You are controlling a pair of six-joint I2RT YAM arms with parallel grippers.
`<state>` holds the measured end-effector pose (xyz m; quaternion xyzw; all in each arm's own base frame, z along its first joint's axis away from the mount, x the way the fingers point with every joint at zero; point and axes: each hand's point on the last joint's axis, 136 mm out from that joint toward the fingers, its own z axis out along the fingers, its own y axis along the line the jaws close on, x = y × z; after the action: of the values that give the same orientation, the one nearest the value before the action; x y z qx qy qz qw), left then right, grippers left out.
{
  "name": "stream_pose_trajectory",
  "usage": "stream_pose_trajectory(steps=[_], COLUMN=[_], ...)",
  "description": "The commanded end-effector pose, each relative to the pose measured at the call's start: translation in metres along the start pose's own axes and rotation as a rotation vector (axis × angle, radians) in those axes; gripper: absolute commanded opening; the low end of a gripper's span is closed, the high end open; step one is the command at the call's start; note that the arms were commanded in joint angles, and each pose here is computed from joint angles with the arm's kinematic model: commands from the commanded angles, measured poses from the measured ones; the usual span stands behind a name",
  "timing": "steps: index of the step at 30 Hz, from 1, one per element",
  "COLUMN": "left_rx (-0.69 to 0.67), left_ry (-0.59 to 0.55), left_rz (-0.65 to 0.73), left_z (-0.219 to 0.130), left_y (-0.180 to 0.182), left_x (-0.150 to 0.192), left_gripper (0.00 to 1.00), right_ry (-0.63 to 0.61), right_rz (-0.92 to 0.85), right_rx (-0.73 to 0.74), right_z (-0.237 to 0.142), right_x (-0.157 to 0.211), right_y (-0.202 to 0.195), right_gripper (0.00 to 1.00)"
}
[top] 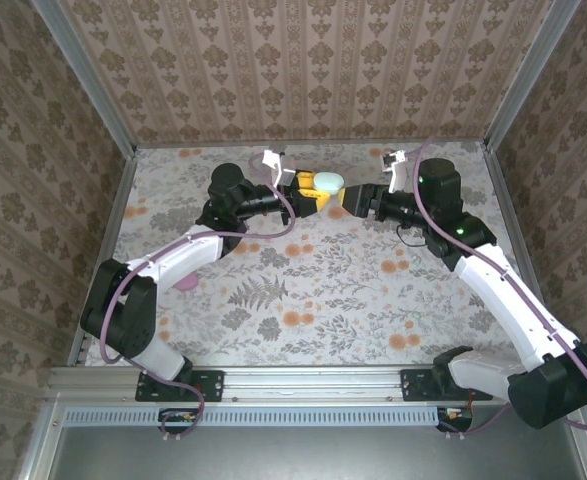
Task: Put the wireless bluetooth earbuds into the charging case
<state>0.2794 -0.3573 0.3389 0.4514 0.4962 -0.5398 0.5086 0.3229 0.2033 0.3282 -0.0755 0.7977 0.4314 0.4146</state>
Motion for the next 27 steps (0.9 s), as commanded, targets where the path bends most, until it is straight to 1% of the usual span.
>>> stream_pose_trajectory(steps=[1,6,27], left_rx=[0.076,0.07,0.064], left_ry=[-0.01,-0.014,0.004], left_rz=[0.06,0.063,0.072], left_z=[0.001,-0.0002,-0.0029], left_y=[-0.0216,-0.0221,-0.0244], left_x=[-0.0116,-0.0121,-0.0095], left_gripper=[0.29,0.29,0.29], right_ry=[-0.024,0.009,-0.011], right_rz=[-0.061,-0.063,-0.02], right_rx=[-0.107,-0.109,-0.118], right_z=[-0.0014,-0.0022,-0.006], right_x=[-0.0148,-0.008,-0.0147], right_y=[0.0252,0.0254,0.0307], right_gripper=[0.69,0.69,0.71])
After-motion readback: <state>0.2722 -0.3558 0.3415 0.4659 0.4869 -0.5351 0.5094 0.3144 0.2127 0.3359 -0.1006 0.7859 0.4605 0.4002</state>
